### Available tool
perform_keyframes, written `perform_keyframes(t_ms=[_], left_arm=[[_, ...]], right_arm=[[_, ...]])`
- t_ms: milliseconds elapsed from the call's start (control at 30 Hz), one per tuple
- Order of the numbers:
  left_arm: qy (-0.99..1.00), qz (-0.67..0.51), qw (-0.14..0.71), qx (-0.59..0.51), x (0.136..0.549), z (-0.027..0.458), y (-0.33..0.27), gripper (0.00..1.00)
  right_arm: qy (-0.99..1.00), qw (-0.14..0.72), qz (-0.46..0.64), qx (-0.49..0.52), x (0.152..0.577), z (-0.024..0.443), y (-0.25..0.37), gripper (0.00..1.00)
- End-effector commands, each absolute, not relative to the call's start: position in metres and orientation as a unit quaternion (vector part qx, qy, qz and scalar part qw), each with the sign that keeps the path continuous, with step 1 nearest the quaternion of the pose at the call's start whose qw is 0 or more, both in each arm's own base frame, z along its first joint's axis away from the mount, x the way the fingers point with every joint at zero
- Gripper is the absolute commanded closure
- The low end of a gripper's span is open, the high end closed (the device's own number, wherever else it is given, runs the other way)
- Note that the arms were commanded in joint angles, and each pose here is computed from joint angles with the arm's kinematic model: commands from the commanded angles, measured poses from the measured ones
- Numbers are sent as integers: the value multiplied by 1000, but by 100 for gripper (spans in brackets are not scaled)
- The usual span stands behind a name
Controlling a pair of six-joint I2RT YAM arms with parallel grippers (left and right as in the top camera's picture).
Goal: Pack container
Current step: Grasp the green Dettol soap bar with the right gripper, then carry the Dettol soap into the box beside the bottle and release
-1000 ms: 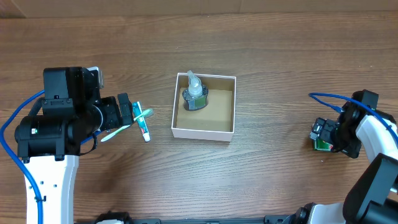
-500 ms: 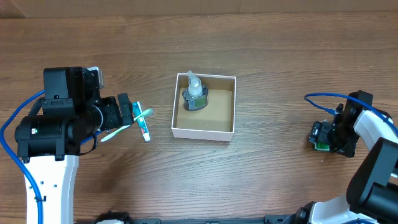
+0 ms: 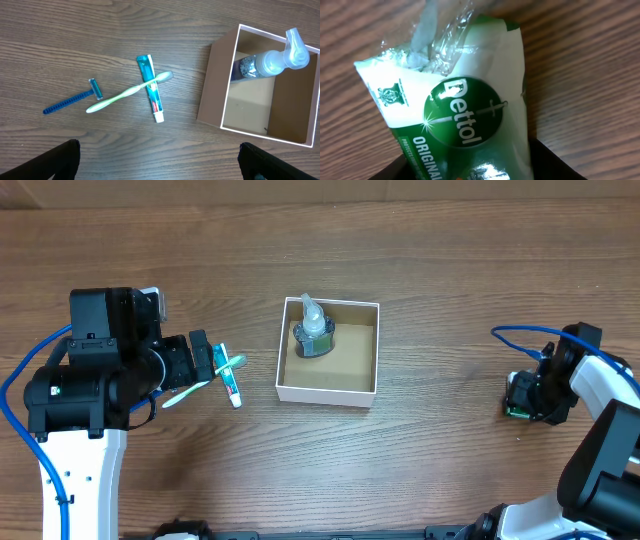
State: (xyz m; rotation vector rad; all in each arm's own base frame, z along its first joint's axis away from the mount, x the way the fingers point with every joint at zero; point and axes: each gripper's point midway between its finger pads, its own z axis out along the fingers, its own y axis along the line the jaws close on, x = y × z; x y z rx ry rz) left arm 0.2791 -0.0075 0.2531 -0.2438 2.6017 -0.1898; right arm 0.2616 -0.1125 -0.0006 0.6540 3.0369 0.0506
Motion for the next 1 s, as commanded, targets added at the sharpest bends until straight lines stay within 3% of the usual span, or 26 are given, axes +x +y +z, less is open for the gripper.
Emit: perform_keyframes(t_ms=[0, 167, 367, 600, 767, 967], left_arm=[[957, -64, 272, -82, 282, 262, -5, 0], [957, -64, 272, -82, 282, 262, -5, 0], [957, -64, 272, -82, 282, 262, -5, 0], [957, -64, 272, -82, 282, 262, -5, 0], [956, -64, 273, -82, 283, 262, -5, 0], [956, -64, 274, -82, 283, 263, -5, 0]], right_arm=[[977, 29, 51, 207, 275, -2, -104, 71], [976, 43, 56, 208, 286, 6, -105, 91], [974, 79, 53, 207, 310, 36, -108, 93], [976, 165, 42, 137, 355, 114, -83, 96], [975, 215, 22, 49, 374, 174, -38, 96], [956, 243, 23, -164, 364, 218, 59, 96]])
